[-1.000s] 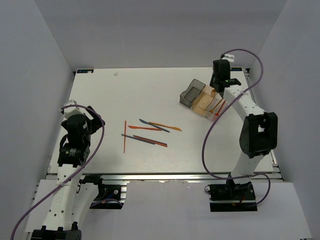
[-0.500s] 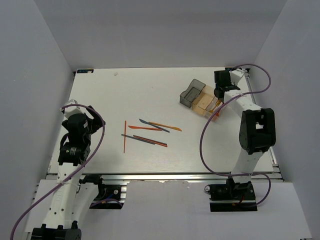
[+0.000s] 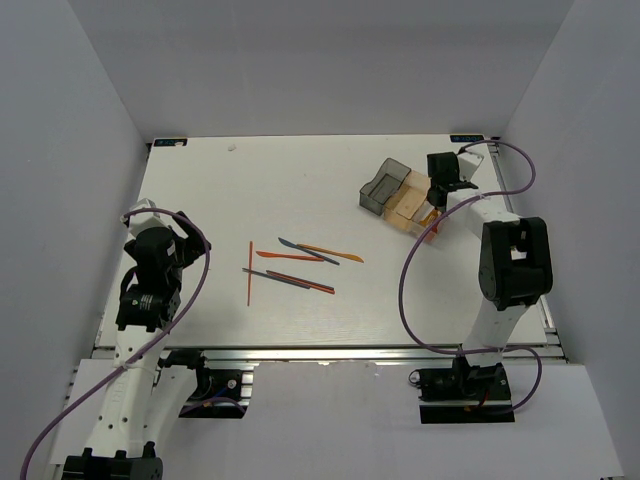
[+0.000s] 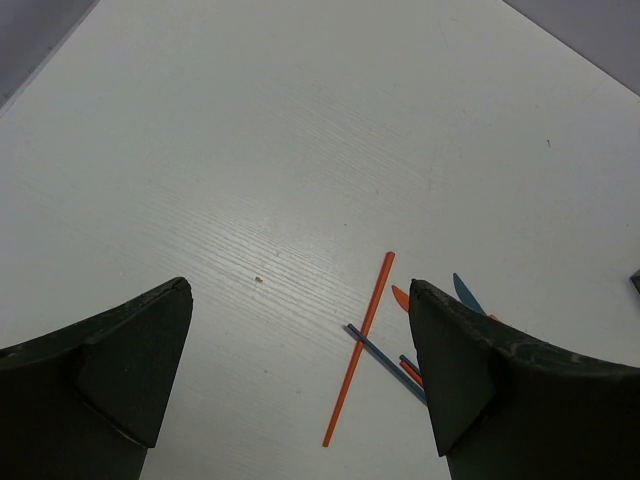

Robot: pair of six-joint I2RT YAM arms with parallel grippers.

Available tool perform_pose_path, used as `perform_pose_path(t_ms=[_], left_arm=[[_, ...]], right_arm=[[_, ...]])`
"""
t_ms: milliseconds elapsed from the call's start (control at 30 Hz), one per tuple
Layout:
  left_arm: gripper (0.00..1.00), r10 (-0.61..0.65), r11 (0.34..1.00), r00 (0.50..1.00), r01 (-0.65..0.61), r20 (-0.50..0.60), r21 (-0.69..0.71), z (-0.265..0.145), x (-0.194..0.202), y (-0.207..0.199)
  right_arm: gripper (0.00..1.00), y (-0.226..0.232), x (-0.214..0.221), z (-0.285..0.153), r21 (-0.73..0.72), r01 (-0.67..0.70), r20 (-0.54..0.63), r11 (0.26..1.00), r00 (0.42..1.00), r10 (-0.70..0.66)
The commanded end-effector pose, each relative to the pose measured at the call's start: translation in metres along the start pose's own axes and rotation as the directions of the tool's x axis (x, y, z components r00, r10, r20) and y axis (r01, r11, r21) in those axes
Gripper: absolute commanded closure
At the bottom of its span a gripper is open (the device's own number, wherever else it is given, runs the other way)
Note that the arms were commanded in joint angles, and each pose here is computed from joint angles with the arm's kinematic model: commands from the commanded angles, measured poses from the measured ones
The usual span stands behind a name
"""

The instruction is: Sort the eating utensils into containers

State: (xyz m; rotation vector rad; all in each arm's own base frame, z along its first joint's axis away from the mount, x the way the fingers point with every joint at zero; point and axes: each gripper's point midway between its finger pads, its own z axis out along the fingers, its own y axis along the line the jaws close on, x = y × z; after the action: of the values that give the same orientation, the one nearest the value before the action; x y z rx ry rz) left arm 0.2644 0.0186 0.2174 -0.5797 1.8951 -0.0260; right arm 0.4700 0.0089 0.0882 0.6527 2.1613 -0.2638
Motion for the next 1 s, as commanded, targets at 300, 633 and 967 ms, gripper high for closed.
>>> perform_pose_path(t_ms=[300,633,967], left_arm=[[0.02,0.001,1.000,1.000,-0.001,0.015,0.017,-0.003,-0.003,-0.003],[0.02,0.000,1.000,1.000,0.000,0.018,0.017,-0.003,-0.004,-0.002],[0.02,-0.003,1.000,1.000,0.003,0.020,0.011,-0.003,-0.004,-0.001]], right_arm=[[0.78,-0.006,-0.022,-0.023,-0.035,-0.038,0.076,0.999,0.996,0.041],[0.61,0.000,-0.026,-0.034,-0.083,-0.042,0.065,0.996,0.997,0.048],[0.27,0.116,-0.006,-0.156,-0.698,0.318,0.191,0.642,0.946,-0.260]])
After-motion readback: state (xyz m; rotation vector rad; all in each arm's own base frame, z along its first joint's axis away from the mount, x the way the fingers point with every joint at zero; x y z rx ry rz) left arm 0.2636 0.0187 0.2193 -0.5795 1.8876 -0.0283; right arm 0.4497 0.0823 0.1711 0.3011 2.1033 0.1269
